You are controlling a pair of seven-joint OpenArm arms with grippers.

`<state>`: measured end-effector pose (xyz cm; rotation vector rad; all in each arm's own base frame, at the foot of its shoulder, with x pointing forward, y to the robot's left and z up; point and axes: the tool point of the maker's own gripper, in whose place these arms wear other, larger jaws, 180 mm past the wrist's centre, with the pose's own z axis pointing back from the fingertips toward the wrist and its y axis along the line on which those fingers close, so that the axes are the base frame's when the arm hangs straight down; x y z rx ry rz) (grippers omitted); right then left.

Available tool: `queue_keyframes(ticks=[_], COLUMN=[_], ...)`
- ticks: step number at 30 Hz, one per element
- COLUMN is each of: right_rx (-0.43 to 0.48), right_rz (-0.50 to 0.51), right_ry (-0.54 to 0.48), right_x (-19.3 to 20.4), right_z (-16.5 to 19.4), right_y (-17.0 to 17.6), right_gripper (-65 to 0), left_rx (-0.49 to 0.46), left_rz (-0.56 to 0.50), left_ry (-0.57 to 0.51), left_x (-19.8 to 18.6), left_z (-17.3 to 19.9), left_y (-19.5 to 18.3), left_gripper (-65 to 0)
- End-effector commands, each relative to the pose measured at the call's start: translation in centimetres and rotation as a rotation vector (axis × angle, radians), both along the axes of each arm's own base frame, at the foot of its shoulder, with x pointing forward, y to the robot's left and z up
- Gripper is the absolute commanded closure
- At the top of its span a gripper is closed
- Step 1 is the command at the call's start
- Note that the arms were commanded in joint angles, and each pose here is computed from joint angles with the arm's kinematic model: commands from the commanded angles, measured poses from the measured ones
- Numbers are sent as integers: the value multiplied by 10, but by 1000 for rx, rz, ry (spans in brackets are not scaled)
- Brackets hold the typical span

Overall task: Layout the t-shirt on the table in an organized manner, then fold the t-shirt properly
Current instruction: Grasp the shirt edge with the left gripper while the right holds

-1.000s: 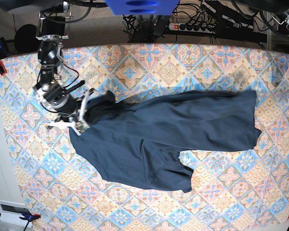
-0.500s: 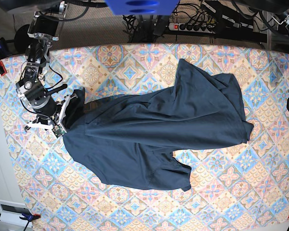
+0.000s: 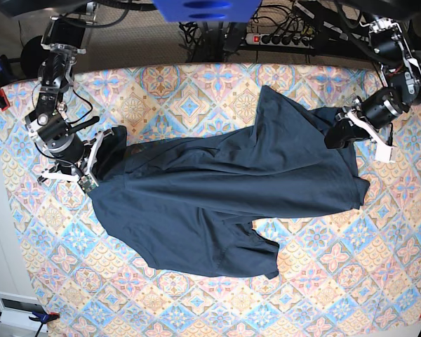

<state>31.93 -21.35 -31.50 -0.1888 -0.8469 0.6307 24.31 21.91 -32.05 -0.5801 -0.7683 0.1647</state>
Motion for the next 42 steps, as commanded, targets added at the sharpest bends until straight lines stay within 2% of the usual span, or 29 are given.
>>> queue_keyframes(ticks=[1, 4, 12, 18, 28, 33, 42], right_rx=[-2, -2, -2, -2, -4, -4, -4], right_rz=[4, 4, 5, 5, 5, 5, 5], right_ry=[-53, -53, -55, -58, -57, -58, -57], right_x=[8, 8, 9, 10, 9, 10, 9], right_z=[15, 15, 16, 17, 17, 17, 17], right_y=[-1, -1, -1, -1, -1, -1, -1], right_gripper=[-2, -2, -2, -2, -2, -2, -2], left_rx=[-1, -31, -118, -96, -138, -186, -322], left_rz=[8, 17, -61, -26, 11, 30, 67], left_ry=[-16, -7, 86, 157, 277, 289, 385], left_x=[1, -1, -23, -37, -59, -53, -40], left_z=[4, -1, -29, -53, -88, -96, -132], left_y=[1, -8, -59, -73, -75, -85, -104], left_gripper=[-198, -249, -221, -219, -219, -219, -217])
